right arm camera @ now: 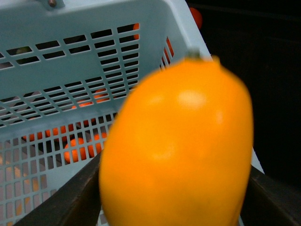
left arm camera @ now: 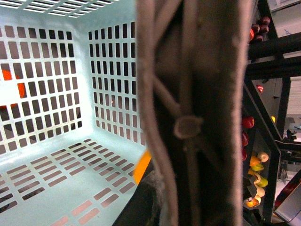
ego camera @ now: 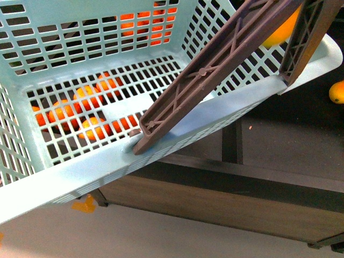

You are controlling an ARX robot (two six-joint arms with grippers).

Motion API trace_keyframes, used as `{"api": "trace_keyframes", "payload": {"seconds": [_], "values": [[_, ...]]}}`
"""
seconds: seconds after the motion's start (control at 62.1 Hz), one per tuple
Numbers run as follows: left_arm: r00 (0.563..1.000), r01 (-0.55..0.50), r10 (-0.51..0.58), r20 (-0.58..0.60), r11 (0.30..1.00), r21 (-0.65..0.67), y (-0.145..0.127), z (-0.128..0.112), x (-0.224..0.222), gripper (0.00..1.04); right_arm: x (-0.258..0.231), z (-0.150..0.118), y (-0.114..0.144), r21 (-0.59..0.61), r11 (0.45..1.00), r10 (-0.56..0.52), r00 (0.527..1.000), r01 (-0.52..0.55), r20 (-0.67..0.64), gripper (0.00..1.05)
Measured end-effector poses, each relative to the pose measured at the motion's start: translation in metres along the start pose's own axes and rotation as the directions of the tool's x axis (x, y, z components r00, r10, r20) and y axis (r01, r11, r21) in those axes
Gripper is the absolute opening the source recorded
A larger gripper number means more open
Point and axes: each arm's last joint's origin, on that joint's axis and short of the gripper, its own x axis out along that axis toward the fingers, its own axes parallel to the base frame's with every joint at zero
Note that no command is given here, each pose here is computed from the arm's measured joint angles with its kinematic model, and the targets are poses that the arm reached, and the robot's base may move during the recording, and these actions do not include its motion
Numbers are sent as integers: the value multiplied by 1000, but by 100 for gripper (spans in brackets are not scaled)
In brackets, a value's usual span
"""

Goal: Pick mango and avocado into basket

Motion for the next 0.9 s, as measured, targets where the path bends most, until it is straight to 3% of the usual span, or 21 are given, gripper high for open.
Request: {"api": "trace_keyframes", "payload": {"seconds": [0.097, 0.467, 0.66, 0.725, 0.773, 0.902], "values": [[1000, 1, -1, -2, 1000, 2, 0, 0, 0, 4, 1, -2, 1, 1, 1000, 2, 1000, -2, -9, 97], [1000, -8, 8, 0, 1000, 5, 2, -1, 1, 4, -7, 1, -9, 42, 989, -141, 990, 141, -13, 96], [1000, -5, 5, -5, 1000, 5, 1, -1, 1, 4, -9, 4, -10, 56, 987, -150, 989, 150, -1, 96], [1000, -2, 2, -9, 1000, 3, 1, -1, 1, 4, -12, -6, -17, 53, 944, -329, 926, 325, 185, 85], [1000, -3, 3, -8, 1000, 3, 1, -1, 1, 4, -20, -15, -24, 74, 918, -395, 879, 391, 268, 78], [1000, -10, 10, 4, 1000, 1, 2, 0, 1, 4, -50, -35, -47, 118, 892, -447, 808, 437, 383, 59]]}}
